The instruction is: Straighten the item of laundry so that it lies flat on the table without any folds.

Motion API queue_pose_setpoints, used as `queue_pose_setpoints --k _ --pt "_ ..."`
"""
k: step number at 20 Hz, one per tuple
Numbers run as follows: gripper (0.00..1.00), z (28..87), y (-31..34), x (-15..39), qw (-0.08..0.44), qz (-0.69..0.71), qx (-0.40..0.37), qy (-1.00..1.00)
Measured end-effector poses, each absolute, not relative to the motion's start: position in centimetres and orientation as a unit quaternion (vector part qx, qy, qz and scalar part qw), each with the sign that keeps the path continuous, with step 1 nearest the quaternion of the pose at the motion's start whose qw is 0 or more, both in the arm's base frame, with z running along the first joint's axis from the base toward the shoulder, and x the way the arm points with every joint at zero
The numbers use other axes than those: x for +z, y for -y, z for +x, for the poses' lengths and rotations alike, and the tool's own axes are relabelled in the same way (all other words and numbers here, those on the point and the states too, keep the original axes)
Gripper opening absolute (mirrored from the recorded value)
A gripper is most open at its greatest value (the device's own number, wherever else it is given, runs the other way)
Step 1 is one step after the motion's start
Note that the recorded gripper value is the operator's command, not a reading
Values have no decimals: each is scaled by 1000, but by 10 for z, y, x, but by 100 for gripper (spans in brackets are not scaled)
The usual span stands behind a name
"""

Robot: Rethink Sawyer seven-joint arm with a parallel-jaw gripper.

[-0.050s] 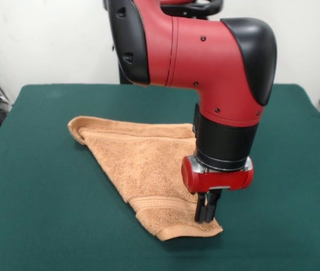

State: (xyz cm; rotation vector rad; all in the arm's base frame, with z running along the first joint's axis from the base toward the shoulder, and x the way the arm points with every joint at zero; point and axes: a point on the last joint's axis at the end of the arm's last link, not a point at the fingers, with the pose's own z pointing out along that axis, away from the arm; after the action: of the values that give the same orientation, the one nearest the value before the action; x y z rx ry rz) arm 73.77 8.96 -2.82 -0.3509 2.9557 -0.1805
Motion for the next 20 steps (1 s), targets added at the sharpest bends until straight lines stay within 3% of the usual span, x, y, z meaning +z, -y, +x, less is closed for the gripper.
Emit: queue_pose_setpoints --k 12,13,20 --pt "0 737 -91 -26 82 -118 -60 -988" --pt "100 737 -92 -26 81 -119 -60 -988" --pt "100 735 -93 -28 91 -120 -60 -987"
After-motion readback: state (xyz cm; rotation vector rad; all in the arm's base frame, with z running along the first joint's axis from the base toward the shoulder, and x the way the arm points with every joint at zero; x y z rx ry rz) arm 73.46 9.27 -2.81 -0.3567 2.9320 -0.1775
